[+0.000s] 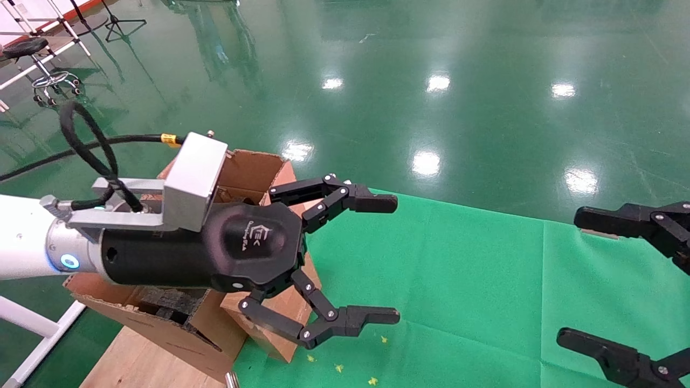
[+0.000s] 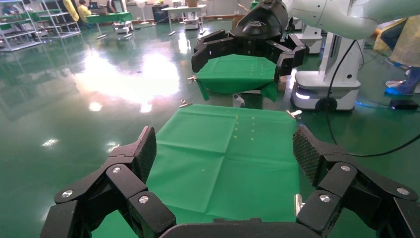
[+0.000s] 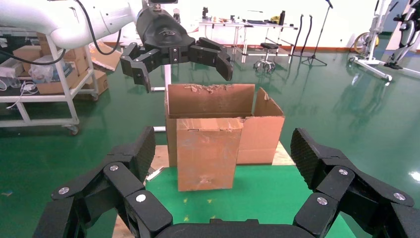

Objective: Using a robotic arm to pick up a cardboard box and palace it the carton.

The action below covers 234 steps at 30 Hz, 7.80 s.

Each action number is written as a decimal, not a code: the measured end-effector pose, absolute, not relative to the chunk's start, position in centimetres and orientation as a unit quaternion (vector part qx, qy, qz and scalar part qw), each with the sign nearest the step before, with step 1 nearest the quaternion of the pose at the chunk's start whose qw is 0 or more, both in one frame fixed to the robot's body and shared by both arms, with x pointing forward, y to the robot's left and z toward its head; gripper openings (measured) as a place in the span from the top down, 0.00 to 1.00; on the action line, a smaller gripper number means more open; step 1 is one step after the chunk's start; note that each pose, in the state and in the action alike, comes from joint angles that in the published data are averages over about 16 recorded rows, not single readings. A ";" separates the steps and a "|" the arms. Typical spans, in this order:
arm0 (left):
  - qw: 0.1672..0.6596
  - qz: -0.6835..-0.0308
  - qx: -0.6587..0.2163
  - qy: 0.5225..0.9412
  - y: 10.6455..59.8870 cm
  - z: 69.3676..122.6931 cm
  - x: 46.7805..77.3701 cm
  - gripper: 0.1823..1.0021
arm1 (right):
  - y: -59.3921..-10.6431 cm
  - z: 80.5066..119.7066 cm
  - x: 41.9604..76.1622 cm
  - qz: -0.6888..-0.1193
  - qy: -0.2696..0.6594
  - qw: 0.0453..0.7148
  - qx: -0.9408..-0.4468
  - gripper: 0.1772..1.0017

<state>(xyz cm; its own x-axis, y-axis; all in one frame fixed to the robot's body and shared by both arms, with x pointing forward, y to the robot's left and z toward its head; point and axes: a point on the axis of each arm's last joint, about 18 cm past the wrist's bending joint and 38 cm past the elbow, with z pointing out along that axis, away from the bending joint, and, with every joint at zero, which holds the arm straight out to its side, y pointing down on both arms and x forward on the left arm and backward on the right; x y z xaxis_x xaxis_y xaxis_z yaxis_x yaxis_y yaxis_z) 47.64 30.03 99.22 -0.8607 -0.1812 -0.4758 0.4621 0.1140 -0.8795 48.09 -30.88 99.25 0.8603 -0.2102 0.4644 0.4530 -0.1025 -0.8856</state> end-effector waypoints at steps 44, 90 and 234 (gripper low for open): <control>0.322 -0.454 -0.112 0.823 35.4 98.3 52.7 0.00 | -30.9 99.3 48.1 -0.250 -0.086 0.664 -0.699 0.23; 0.282 -0.376 -0.496 0.730 36.9 99.8 57.9 0.00 | -30.9 99.3 48.1 -0.250 -0.086 0.664 -0.699 0.98; 0.441 -0.206 -0.546 0.682 61.6 89.3 62.0 0.75 | -30.9 99.2 48.1 -0.250 -0.086 0.665 -0.699 0.00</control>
<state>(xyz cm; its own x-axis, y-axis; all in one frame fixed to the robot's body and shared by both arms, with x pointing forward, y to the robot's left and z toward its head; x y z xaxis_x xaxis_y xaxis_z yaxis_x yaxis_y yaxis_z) 61.95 61.60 89.29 -0.0151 -0.9263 -0.3765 -0.5634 0.3190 -0.7621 48.11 -30.92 99.25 0.8603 -0.2121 0.4636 0.4523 -0.1021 -0.8860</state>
